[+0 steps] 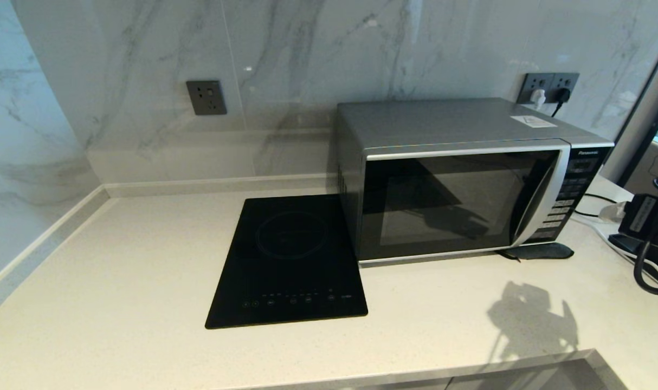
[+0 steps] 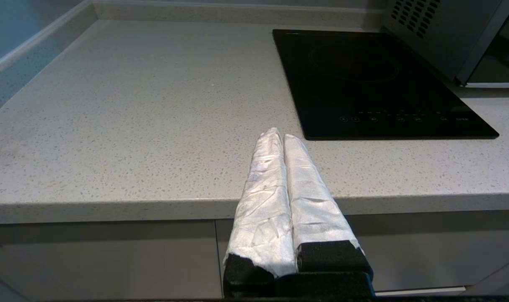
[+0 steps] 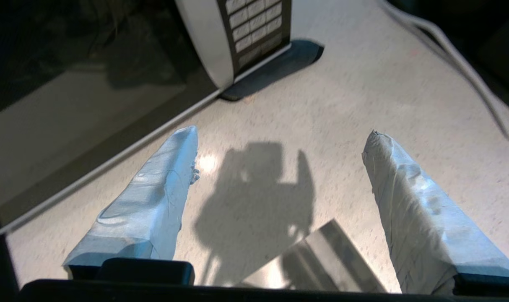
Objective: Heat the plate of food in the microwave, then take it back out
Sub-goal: Open the microwave oven
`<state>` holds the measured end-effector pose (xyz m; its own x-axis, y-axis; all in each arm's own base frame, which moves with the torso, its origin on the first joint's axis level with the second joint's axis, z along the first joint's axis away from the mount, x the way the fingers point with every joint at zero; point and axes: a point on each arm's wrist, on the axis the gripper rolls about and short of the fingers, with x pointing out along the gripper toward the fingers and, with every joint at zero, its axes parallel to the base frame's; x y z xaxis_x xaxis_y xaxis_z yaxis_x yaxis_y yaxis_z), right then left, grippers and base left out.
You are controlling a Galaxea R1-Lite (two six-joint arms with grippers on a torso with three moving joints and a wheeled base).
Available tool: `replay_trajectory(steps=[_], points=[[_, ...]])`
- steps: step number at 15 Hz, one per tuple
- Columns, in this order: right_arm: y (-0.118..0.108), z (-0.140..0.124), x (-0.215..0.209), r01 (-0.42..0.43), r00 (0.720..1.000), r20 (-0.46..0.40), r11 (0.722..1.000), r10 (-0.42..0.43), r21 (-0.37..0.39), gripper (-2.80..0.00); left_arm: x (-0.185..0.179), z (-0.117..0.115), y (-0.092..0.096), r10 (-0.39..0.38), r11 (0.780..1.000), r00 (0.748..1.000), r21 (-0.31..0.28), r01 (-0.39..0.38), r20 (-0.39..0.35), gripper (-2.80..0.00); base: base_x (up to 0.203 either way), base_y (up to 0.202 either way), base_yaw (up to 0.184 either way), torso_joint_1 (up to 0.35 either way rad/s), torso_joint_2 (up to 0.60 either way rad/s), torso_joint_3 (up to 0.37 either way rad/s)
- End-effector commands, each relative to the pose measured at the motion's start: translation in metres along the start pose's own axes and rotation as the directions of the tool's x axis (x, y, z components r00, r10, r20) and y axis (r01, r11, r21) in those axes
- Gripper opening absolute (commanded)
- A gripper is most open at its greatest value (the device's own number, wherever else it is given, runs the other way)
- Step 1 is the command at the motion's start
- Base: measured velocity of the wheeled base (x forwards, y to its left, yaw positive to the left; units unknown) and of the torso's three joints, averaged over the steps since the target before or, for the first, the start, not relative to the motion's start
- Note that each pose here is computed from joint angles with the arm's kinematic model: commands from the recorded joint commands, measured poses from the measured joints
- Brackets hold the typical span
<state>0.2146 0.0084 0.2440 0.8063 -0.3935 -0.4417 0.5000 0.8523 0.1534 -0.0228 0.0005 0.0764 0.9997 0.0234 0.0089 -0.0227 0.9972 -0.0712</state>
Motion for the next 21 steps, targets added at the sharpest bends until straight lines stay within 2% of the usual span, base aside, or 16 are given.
replay_trajectory(steps=[1,3,5,6,9,13,21], points=[[0.003,0.001,0.0,-0.016,0.999,-0.048,1.0,0.016,-0.003,0.0,0.0,0.0,0.0,0.001,1.0,1.0,-0.001,-0.001,-0.001,-2.8,0.0,0.0,0.0,0.0,0.0,0.0],[0.008,-0.001,0.01,0.001,0.997,-0.081,1.0,0.0,0.005,0.0,0.0,0.0,0.0,0.001,1.0,1.0,-0.001,-0.001,-0.001,-2.8,0.0,0.0,0.0,0.0,0.0,0.0],[0.012,-0.008,0.023,0.046,0.993,-0.106,0.999,-0.047,-0.017,0.0,0.0,0.0,0.0,0.001,1.0,1.0,-0.001,-0.001,-0.001,-2.8,0.0,0.0,0.0,0.0,0.0,0.0],[0.015,-0.011,0.028,0.084,0.991,-0.099,0.996,-0.087,-0.033,0.0,0.0,0.0,0.0,0.001,1.0,1.0,-0.001,-0.001,-0.001,-2.8,0.0,0.0,0.0,0.0,0.0,0.0],[0.028,-0.015,0.024,0.106,0.992,-0.061,0.992,-0.11,-0.066,0.0,0.0,0.0,0.0,0.001,1.0,1.0,-0.001,-0.001,-0.001,-2.8,0.0,0.0,0.0,0.0,0.0,0.0],[0.041,-0.019,0.035,0.171,0.985,0.017,0.983,-0.17,-0.063,0.0,0.0,0.0,0.0,0.001,1.0,1.0,-0.001,-0.001,-0.001,-2.8,0.0,0.0,0.0,0.0,0.0,0.0],[0.059,-0.027,0.061,0.192,0.981,0.002,0.979,-0.193,-0.073,0.0,0.0,0.0,0.0,0.001,1.0,1.0,-0.001,-0.001,-0.001,-2.8,0.0,0.0,0.0,0.0,0.0,0.0]])
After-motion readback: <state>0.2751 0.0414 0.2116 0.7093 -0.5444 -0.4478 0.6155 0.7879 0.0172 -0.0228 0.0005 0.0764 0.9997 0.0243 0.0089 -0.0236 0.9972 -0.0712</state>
